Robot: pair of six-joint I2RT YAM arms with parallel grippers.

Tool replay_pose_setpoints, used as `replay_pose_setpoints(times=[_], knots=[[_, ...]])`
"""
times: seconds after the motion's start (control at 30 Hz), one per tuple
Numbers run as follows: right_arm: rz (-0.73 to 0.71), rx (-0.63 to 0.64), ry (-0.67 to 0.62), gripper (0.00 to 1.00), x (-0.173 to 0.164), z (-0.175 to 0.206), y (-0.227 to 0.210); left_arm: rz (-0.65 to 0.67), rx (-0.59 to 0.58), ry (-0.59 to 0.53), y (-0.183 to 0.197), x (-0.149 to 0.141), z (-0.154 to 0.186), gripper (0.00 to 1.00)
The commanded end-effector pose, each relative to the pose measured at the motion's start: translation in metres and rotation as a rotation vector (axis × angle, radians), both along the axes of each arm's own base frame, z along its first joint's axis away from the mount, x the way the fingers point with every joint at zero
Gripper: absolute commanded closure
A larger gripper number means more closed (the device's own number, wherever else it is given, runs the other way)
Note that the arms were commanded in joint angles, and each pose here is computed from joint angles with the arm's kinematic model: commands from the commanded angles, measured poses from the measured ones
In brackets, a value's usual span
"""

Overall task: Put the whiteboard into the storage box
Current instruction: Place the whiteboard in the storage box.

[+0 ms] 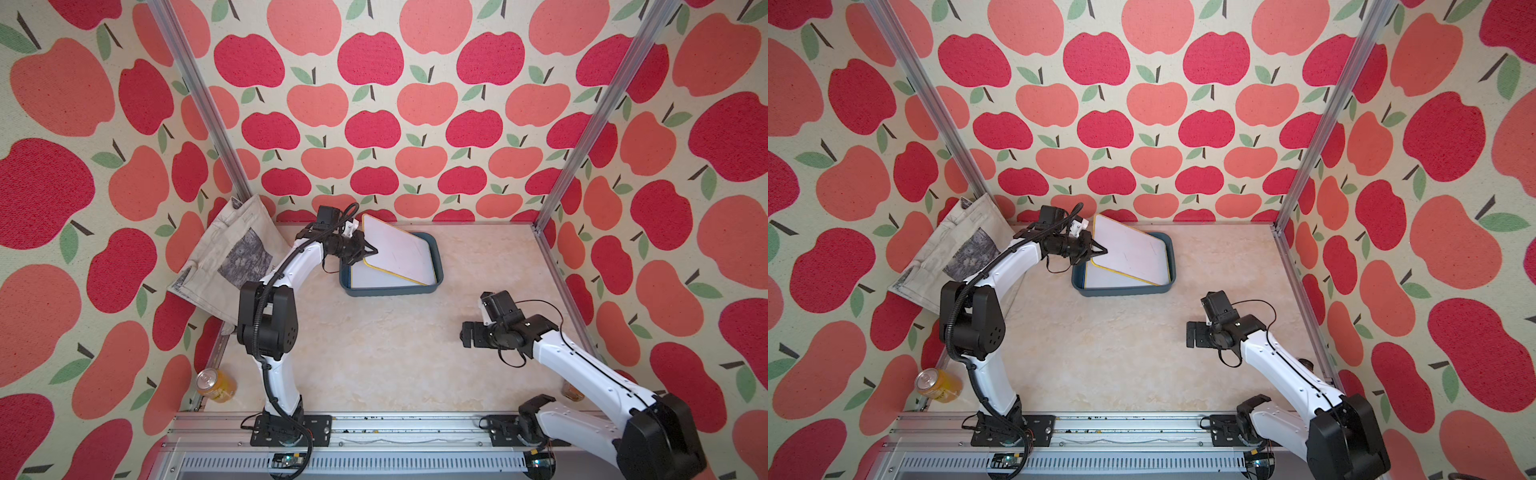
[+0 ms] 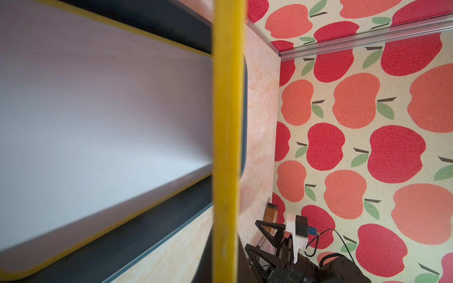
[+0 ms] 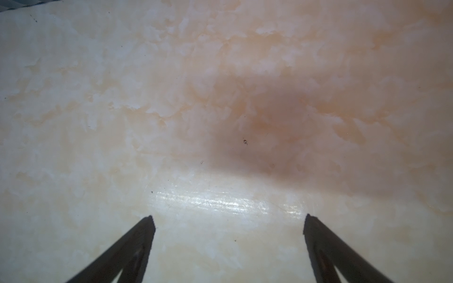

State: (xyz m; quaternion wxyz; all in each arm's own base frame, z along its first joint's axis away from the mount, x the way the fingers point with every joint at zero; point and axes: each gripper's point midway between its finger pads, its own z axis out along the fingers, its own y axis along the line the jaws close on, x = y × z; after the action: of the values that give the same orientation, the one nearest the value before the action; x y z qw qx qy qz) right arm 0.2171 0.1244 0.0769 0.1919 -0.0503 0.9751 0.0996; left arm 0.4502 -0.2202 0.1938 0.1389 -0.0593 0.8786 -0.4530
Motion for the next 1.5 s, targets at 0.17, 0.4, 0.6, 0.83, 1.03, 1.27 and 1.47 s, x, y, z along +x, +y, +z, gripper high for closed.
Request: replay_pose_setpoints(times=[0.17, 0.4, 0.6, 0.83, 1.03, 1.27, 1.47], knots=[[0.020, 0.005, -0.011, 0.01, 0.002, 0.002, 0.002, -0.029, 0.010, -0.022, -0.005, 0.005, -0.006, 1.00], [0.039, 0.023, -0.030, 0.01, 0.005, 0.010, 0.006, -0.034, 0.021, -0.008, -0.004, 0.003, -0.010, 1.00], [0.055, 0.046, -0.039, 0.01, 0.006, 0.015, 0.012, -0.030, 0.061, 0.023, -0.001, -0.001, -0.021, 0.99], [0.069, 0.036, -0.054, 0.01, 0.005, 0.021, 0.014, -0.044, 0.121, 0.052, 0.004, -0.012, -0.036, 0.99], [0.072, 0.025, -0.104, 0.01, 0.008, 0.035, 0.012, -0.048, 0.153, 0.093, 0.008, -0.019, -0.049, 0.97], [0.068, 0.054, -0.118, 0.01, 0.004, 0.039, 0.013, -0.053, 0.182, 0.125, 0.009, -0.024, -0.059, 0.93], [0.070, 0.058, -0.113, 0.01, 0.004, 0.038, 0.014, -0.046, 0.220, 0.137, 0.015, -0.030, -0.067, 0.81]])
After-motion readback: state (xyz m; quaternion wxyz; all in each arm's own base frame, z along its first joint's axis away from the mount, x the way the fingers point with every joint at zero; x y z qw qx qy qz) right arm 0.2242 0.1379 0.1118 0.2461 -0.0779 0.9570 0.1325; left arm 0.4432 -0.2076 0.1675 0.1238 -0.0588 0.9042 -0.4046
